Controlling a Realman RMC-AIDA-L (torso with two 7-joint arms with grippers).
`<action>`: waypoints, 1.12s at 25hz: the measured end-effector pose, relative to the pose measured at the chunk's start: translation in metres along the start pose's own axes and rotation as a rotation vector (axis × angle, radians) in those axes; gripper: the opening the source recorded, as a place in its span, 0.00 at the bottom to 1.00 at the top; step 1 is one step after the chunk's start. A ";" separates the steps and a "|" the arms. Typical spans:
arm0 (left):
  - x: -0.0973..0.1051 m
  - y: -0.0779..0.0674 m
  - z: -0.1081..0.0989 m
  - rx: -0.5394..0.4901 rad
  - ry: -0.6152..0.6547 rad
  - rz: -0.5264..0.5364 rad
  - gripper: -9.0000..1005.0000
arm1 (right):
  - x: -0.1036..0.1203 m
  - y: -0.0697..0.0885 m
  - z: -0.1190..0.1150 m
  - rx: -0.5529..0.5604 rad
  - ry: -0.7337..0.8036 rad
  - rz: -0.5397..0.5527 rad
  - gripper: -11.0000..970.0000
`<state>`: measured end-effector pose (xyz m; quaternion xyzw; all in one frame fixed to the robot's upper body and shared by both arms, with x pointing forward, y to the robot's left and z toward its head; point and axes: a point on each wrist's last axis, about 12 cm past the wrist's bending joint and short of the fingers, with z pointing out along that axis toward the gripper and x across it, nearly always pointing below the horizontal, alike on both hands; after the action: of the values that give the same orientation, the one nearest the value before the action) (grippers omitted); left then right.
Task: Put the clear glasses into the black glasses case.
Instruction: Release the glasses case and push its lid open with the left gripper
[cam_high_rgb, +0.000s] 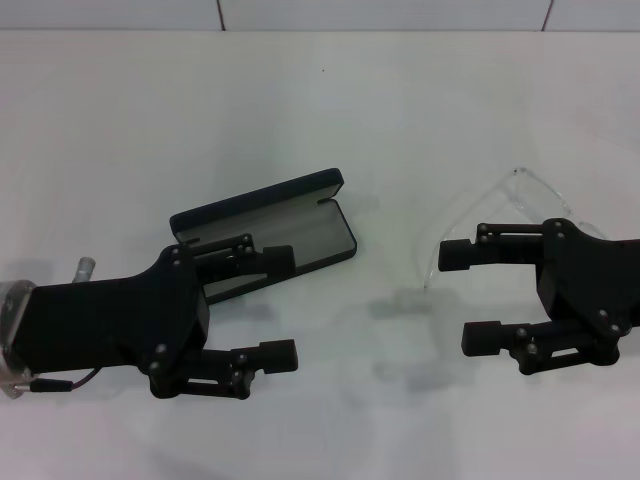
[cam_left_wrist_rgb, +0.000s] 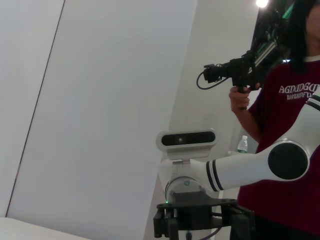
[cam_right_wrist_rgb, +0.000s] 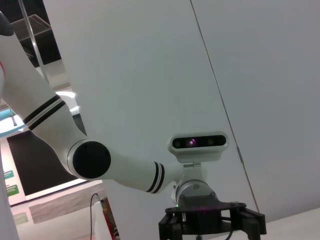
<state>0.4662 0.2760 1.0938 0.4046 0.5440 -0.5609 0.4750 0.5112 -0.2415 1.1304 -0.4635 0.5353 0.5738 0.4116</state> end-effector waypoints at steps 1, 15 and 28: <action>0.000 0.000 0.000 0.001 0.000 0.000 0.87 | 0.000 0.000 0.000 0.000 0.000 0.000 0.79; -0.011 0.005 -0.002 -0.029 -0.053 0.033 0.85 | 0.001 -0.001 -0.004 0.034 -0.004 -0.020 0.79; -0.120 0.075 0.040 -0.334 0.410 0.063 0.83 | 0.001 0.029 -0.089 0.360 -0.190 -0.078 0.79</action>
<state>0.5686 0.2511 1.1965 0.4425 0.7011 -0.3544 0.4325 0.4915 -0.3329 1.1367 -0.3466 0.5694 0.4937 0.5585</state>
